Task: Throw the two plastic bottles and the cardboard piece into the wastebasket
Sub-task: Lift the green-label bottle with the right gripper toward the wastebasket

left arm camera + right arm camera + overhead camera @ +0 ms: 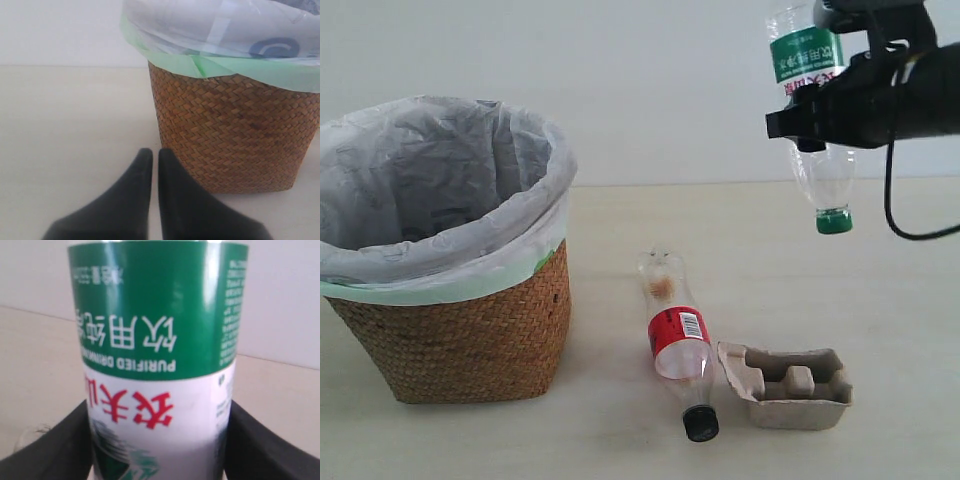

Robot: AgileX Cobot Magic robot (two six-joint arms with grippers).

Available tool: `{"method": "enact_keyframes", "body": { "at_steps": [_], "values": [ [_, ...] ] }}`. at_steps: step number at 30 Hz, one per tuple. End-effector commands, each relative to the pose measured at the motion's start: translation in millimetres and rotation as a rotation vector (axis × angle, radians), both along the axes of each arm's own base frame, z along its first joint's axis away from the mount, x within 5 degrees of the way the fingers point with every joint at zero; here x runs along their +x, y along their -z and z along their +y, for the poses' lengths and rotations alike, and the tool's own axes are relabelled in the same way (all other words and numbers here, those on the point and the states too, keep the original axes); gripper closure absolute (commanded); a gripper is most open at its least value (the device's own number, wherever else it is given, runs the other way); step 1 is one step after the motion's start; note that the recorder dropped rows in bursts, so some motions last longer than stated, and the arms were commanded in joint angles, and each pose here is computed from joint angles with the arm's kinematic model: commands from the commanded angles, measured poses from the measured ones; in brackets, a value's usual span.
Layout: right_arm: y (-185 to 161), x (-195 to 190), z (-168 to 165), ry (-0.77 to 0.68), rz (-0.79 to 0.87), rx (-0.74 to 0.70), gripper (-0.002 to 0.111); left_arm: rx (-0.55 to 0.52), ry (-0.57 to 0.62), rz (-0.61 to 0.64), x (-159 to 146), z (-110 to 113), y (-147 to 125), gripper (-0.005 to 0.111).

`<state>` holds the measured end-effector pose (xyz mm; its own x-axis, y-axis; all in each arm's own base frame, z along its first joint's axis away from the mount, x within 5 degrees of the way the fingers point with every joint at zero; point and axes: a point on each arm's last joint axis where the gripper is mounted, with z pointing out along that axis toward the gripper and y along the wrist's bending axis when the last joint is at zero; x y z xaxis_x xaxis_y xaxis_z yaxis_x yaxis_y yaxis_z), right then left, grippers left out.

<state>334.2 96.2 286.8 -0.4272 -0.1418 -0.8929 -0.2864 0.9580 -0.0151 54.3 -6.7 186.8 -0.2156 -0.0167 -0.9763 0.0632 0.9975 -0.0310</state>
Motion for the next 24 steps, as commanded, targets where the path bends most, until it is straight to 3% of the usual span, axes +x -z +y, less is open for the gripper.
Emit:
{"method": "enact_keyframes", "body": {
  "at_steps": [1, 11, 14, 18, 24],
  "values": [
    [11, -25, 2, 0.011, -0.061, 0.085, 0.108, 0.001, -0.003, -0.001, 0, 0, 1, 0.103],
    [-20, -74, 88, -0.282, -0.157, 0.196, 0.108, 0.001, -0.003, -0.001, 0, 0, 1, 0.103],
    [-31, -77, 98, -0.314, -0.180, 0.213, 0.108, 0.001, -0.003, -0.001, 0, 0, 1, 0.103],
    [-31, -69, 87, -0.260, -0.145, 0.216, 0.108, 0.001, -0.003, -0.001, 0, 0, 1, 0.103],
    [-18, -45, 36, -0.048, 0.002, 0.237, 0.108, 0.001, -0.003, -0.001, 0, 0, 1, 0.103]
  ]
}}
